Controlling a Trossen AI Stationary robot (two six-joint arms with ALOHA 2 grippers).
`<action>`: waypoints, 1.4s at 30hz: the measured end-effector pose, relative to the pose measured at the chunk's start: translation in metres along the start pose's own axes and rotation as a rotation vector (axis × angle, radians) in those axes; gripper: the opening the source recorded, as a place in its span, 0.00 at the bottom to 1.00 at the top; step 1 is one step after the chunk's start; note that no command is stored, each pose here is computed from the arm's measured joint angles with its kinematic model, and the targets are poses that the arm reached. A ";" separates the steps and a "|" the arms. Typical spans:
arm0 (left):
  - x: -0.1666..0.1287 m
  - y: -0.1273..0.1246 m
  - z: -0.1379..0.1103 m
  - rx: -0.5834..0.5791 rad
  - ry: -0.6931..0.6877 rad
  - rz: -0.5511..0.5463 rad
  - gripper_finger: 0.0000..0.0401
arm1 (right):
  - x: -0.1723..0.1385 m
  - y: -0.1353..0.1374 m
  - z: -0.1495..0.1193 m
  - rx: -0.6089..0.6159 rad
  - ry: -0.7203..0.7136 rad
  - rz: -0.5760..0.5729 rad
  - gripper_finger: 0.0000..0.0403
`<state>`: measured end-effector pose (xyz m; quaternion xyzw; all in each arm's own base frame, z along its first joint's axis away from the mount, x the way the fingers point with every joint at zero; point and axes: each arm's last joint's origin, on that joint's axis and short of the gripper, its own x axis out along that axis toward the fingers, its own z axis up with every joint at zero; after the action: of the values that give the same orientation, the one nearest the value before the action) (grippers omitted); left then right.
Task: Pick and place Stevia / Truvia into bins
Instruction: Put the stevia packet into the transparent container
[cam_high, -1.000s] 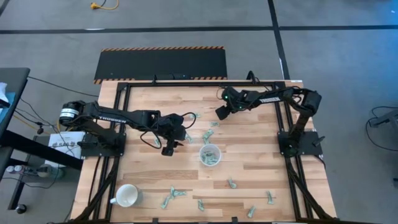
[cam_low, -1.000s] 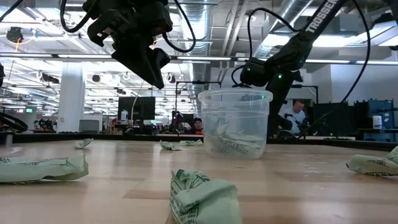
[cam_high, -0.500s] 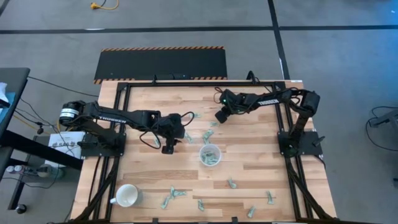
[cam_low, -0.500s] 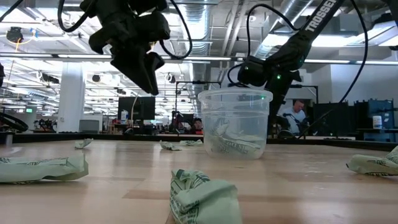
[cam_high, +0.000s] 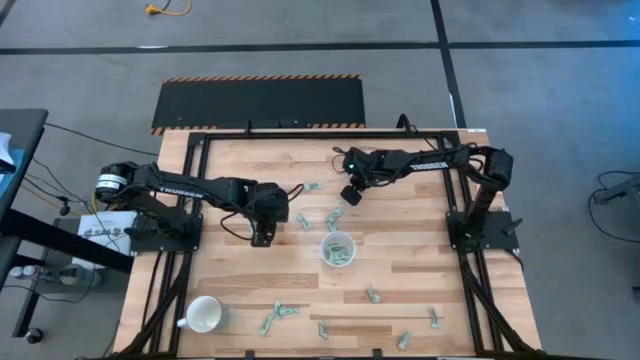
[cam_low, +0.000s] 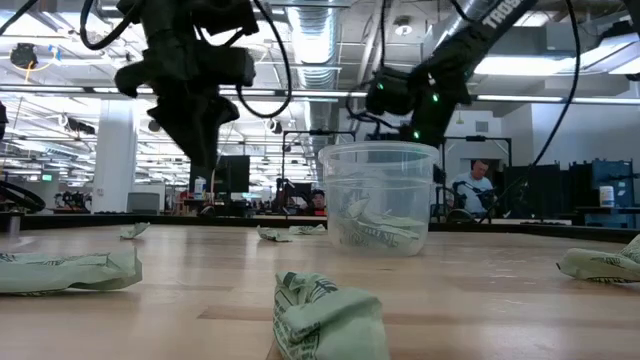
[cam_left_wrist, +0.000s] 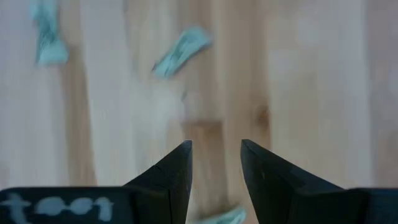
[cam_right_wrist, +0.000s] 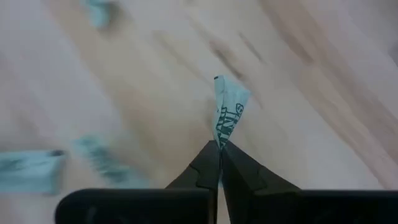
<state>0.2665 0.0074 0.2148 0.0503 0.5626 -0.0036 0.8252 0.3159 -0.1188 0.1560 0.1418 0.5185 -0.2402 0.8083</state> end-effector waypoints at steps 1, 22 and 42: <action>0.000 0.000 -0.002 -0.009 0.023 0.015 0.32 | -0.004 0.005 0.002 -0.019 0.013 0.004 0.02; -0.004 0.000 -0.026 -0.094 0.277 0.090 0.32 | -0.090 0.122 0.002 -0.321 0.091 0.035 0.01; 0.033 -0.005 -0.071 -0.136 0.378 0.150 0.32 | -0.115 0.200 -0.040 -0.356 -0.020 0.201 0.02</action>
<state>0.2121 0.0107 0.1579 0.0361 0.7012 0.1050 0.7043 0.3524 0.0970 0.2394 0.0453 0.5281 -0.0640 0.8455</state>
